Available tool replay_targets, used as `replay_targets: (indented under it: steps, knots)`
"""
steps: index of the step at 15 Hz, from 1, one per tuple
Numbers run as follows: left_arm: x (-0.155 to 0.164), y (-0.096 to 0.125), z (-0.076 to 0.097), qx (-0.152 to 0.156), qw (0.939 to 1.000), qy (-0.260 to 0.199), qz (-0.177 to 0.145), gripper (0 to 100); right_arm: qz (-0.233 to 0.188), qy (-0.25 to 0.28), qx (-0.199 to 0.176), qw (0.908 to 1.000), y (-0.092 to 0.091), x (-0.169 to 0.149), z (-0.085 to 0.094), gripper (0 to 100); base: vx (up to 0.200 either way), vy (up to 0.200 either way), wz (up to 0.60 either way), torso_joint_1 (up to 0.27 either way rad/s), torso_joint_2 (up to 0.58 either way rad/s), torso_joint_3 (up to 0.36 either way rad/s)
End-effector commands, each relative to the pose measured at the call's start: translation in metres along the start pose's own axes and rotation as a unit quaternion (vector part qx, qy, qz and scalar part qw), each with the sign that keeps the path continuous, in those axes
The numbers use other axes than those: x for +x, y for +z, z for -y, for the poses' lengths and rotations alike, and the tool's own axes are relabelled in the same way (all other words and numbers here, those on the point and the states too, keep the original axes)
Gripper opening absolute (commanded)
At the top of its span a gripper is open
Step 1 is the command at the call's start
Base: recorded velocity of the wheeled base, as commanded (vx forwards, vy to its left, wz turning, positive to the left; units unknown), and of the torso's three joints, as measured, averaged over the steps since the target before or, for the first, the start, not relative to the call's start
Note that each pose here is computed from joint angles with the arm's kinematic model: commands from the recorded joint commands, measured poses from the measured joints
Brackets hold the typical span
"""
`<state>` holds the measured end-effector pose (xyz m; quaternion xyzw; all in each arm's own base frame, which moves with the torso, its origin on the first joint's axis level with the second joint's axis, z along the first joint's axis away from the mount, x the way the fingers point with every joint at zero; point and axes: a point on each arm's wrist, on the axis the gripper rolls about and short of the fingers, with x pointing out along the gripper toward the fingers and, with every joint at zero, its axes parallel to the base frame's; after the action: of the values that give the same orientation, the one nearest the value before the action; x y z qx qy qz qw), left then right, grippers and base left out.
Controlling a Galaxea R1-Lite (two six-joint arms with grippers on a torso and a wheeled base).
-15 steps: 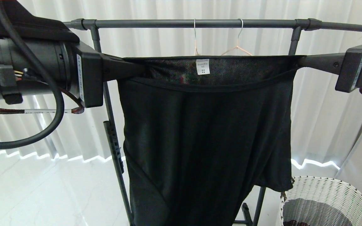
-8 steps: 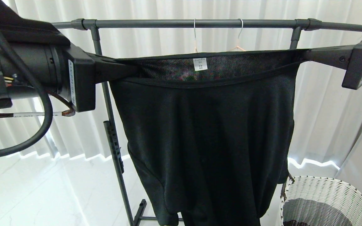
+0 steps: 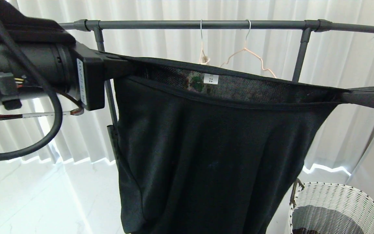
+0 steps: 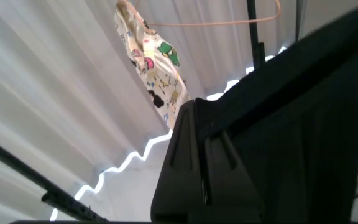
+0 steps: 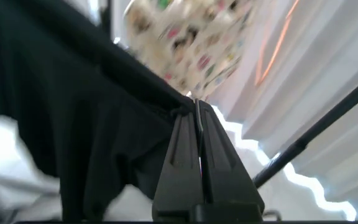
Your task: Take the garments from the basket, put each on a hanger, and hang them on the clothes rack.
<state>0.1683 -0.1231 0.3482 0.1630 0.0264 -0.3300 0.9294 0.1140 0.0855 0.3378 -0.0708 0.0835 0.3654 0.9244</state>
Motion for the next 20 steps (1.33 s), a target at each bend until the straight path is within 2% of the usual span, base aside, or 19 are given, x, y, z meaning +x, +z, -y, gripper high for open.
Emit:
replay_targets:
  steps: [1,4,6,9,14,17,20]
  knots:
    - [0.031,-0.003,0.006,0.002,0.9999,-0.013,-0.001,0,0.021,0.011,-0.005,0.9997,0.000,-0.026,-0.006,0,0.000,0.000,0.00,0.000,0.00,0.000]
    - [0.070,0.001,0.017,0.005,0.9996,-0.024,0.014,0,-0.002,0.088,-0.018,0.9960,-0.008,-0.046,-0.023,0,0.000,0.000,0.00,0.000,0.00,0.000]
    - [0.081,0.007,0.020,0.005,0.9995,-0.026,0.020,0,-0.009,0.135,-0.029,0.9904,-0.011,-0.051,-0.032,0,0.000,0.000,0.00,0.000,0.00,0.000]
    - [0.083,0.007,0.022,0.005,0.9994,-0.029,0.020,0,-0.010,0.147,-0.032,0.9885,-0.010,-0.049,-0.035,0,0.000,0.000,0.00,0.000,0.00,0.000]
    - [0.082,0.005,0.021,0.003,0.9999,-0.012,0.011,0,-0.015,0.135,-0.031,0.9902,-0.015,-0.051,-0.034,0,0.000,0.000,0.00,0.000,0.00,0.000]
    - [0.060,-0.001,0.021,0.000,1.0000,-0.005,0.006,0,-0.020,0.065,-0.020,0.9975,-0.016,-0.045,-0.025,0,0.000,0.000,0.00,0.000,0.00,0.000]
    - [0.026,-0.015,0.025,0.003,0.9999,-0.012,0.001,0,0.001,0.015,-0.009,0.9999,-0.006,-0.015,-0.015,0,0.000,0.000,0.00,0.000,0.00,0.000]
